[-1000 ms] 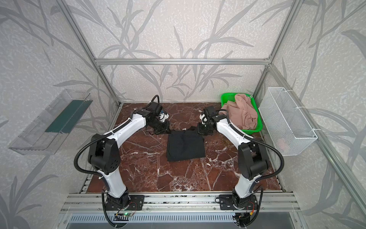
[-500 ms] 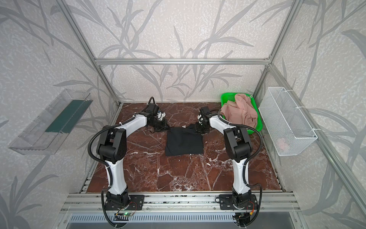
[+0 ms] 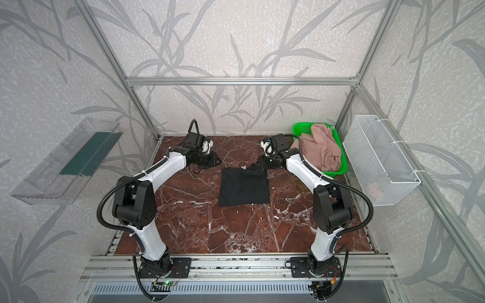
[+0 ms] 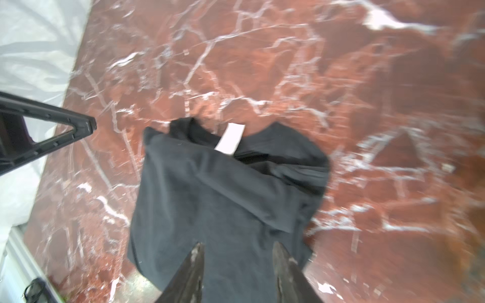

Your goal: Fold and stack the mixed laundry pile

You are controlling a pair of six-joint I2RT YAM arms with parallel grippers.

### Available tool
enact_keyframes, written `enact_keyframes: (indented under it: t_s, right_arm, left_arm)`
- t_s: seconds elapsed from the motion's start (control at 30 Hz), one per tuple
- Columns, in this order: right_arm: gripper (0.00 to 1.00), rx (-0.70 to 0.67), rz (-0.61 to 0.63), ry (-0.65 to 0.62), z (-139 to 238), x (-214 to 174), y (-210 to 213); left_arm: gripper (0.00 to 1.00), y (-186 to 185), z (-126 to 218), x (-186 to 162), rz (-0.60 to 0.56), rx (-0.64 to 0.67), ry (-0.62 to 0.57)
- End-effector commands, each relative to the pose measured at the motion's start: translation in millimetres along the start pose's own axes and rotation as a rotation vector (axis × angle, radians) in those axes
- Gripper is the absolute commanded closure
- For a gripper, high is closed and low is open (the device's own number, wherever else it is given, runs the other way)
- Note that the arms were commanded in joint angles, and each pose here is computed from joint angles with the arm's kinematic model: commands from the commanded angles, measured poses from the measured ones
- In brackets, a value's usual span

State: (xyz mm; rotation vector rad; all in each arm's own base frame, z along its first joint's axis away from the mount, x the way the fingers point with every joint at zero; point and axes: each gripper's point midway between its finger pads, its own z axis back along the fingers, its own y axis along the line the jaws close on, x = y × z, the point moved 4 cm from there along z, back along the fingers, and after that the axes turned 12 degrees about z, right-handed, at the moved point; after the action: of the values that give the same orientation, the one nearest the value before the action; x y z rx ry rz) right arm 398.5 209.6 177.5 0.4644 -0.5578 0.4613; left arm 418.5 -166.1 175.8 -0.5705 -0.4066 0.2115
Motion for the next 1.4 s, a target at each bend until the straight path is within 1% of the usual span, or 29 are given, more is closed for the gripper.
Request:
enact_keyframes:
  t_s: [0.0, 0.07, 0.13, 0.17, 0.23, 0.3, 0.4, 0.47, 0.7, 0.83, 0.93, 1.1, 1.17, 1.27, 1.33, 1.37]
  right_arm:
    - [0.6, 0.07, 0.042, 0.092, -28.6, -22.8, 14.3]
    - [0.62, 0.077, 0.036, 0.113, -40.3, -27.9, 16.8]
    - [0.65, 0.086, 0.021, 0.119, -50.1, -30.1, 16.8]
    - [0.66, 0.086, 0.014, 0.122, -55.6, -30.9, 15.3]
    - [0.68, 0.055, 0.004, 0.132, -67.1, -33.6, 7.8]
    - [0.7, -0.045, -0.001, 0.15, -80.2, -35.3, -9.4]
    - [0.75, -0.212, -0.004, 0.157, -95.6, -32.0, -38.0]
    - [0.76, -0.273, -0.006, 0.152, -103.3, -26.1, -50.6]
    - [0.77, -0.37, -0.038, 0.103, -119.9, 0.4, -77.6]
    - [0.77, -0.365, -0.067, 0.051, -118.1, 13.7, -86.9]
    - [0.77, -0.371, -0.055, 0.013, -122.4, 23.2, -93.0]
    - [0.76, -0.336, -0.07, 0.041, -145.2, 31.8, -102.6]
    - [0.76, -0.318, -0.07, 0.047, -151.7, 36.6, -102.3]
    - [0.74, -0.289, -0.066, 0.073, -153.2, 41.9, -99.4]
    - [0.71, -0.259, -0.052, 0.094, -142.2, 47.3, -91.3]
    - [0.69, -0.252, -0.042, 0.096, -136.3, 48.5, -88.1]
  left_arm:
    - [0.75, -12.7, -8.7, -39.1, -0.078, -0.024, 0.12]
    - [0.79, -14.0, -21.5, -53.3, -0.089, -0.03, 0.148]
    - [0.84, -9.5, -38.3, -63.8, -0.068, -0.031, 0.176]
    - [0.85, -6.8, -46.9, -67.8, -0.053, -0.034, 0.191]
    - [0.85, 2.0, -62.2, -68.9, -0.032, -0.023, 0.184]
    - [0.85, 15.7, -80.6, -65.4, -0.027, 0.019, 0.151]
    - [0.87, 28.3, -100.0, -62.5, 0.003, 0.052, 0.167]
    - [0.88, 29.6, -106.7, -62.3, 0.006, 0.049, 0.168]
    - [0.88, 34.6, -109.9, -66.2, 0.009, 0.055, 0.174]
    - [0.88, 37.3, -109.4, -69.2, 0.002, 0.06, 0.183]
    - [0.88, 39.9, -110.6, -70.8, 0.0, 0.069, 0.186]
    - [0.88, 35.9, -107.9, -65.2, 0.014, 0.057, 0.169]
    - [0.85, 32.7, -104.3, -61.8, 0.018, 0.048, 0.156]
    - [0.75, 30.7, -94.9, -55.0, 0.031, 0.053, 0.125]
    - [0.66, 31.2, -85.2, -50.0, 0.042, 0.069, 0.101]
    - [0.64, 31.0, -80.6, -48.2, 0.045, 0.073, 0.091]
